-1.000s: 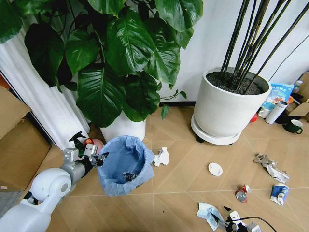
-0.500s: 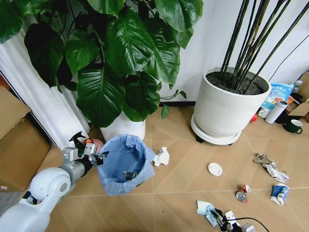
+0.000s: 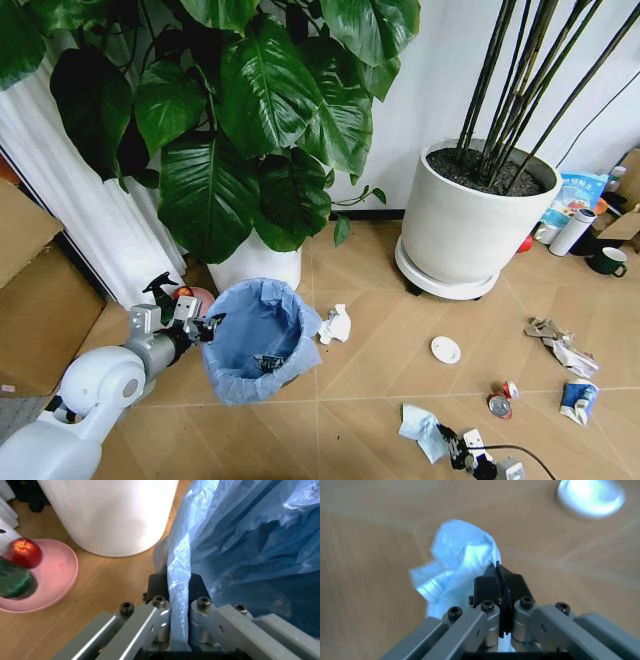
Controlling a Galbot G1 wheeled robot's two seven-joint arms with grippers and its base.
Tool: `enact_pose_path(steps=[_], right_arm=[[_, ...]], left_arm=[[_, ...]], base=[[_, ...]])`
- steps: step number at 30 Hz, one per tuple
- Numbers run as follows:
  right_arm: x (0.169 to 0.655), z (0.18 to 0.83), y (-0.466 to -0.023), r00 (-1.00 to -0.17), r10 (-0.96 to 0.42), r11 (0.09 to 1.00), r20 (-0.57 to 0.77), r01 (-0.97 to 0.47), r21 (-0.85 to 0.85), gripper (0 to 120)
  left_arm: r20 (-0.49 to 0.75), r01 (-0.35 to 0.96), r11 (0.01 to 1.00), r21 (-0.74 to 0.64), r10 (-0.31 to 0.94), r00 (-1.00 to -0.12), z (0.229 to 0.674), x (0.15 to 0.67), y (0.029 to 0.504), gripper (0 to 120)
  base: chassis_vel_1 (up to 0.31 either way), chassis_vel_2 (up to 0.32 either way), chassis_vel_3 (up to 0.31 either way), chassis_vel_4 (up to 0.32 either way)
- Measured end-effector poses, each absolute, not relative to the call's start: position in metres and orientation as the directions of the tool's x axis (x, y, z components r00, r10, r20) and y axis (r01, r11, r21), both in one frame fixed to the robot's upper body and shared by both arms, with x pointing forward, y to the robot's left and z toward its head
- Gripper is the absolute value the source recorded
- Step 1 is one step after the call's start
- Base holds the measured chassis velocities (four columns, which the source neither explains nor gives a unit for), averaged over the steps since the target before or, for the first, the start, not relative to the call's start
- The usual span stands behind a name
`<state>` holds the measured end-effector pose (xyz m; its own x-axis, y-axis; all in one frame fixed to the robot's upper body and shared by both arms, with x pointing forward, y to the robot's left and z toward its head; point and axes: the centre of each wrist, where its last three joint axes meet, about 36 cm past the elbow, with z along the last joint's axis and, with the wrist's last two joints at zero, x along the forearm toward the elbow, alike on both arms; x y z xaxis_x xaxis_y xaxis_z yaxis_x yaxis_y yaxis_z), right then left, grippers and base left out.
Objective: Pick up the trash bin and place the garbage on the floor into it.
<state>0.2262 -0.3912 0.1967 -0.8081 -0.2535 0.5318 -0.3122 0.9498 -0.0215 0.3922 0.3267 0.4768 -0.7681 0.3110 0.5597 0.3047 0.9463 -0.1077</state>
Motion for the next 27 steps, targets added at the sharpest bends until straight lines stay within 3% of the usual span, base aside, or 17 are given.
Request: enact_pose_path(steps=[9,15,20,27], right_arm=[[0.244,0.225,-0.398,-0.854,-0.251,0.949,0.457,-0.311,-0.06,0],[0.293,0.305,-0.402,-0.921,-0.291,0.921,0.26,-0.343,-0.186,0],[0.332,0.398,-0.366,-0.918,-0.39,0.902,0.072,-0.396,-0.174,0],[0.357,0.456,-0.3,-0.834,-0.552,0.829,-0.022,-0.546,-0.12,0]], left_arm=[[0.562,0.31,0.945,-0.107,0.314,-0.765,0.476,0.392,0.326,0],[0.574,0.316,0.943,-0.109,0.319,-0.754,0.468,0.396,0.322,0],[0.588,0.344,0.93,-0.13,0.352,-0.729,0.453,0.406,0.311,0],[0.618,0.388,0.912,-0.132,0.382,-0.687,0.434,0.418,0.295,0]], base=[[0.0,0.0,0.0,0.0],[0.0,0.0,0.0,0.0],[0.0,0.0,0.0,0.0],[0.0,0.0,0.0,0.0]])
